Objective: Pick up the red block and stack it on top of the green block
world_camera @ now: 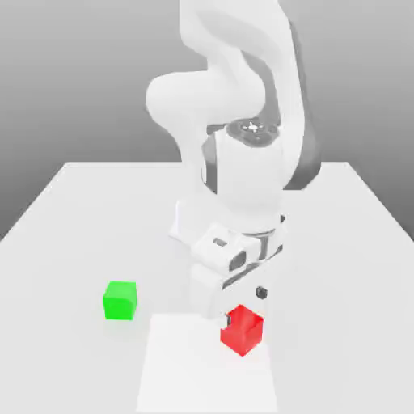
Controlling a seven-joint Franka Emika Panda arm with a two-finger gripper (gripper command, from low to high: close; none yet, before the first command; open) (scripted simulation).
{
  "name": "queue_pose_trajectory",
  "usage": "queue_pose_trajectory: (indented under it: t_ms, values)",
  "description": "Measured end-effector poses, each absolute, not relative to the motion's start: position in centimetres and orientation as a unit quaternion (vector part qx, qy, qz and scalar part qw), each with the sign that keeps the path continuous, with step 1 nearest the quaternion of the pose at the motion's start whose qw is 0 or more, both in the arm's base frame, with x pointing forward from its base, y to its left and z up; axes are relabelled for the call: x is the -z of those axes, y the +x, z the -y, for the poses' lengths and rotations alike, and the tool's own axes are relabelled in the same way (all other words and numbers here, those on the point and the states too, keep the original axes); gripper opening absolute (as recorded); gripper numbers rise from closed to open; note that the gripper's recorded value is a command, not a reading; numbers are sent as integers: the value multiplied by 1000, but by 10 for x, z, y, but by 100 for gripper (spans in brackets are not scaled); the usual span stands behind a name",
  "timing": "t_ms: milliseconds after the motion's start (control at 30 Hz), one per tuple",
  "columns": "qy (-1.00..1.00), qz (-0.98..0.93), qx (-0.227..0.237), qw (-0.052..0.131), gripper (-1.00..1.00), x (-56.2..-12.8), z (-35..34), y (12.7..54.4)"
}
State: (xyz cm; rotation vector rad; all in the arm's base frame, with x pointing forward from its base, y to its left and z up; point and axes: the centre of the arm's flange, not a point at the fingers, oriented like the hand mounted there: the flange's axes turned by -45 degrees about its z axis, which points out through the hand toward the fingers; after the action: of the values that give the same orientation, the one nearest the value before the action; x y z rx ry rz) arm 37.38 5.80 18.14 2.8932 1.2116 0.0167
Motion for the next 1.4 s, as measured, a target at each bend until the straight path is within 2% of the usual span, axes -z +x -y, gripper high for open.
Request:
queue_pose_trajectory:
  t_ms: [200, 233, 467, 933, 1200, 1400]
  values:
    - [923, -384, -1, 1, 0, -147, -57, 369]
    - [923, -384, -1, 1, -100, -143, -57, 368]
    - [923, -384, 0, 0, -100, -144, -57, 368]
    - [920, -391, 0, -1, -100, -209, -54, 367]
    - [904, -427, 3, -12, -100, -230, 48, 347]
    - [888, -460, 1, -10, -100, -241, 117, 311]
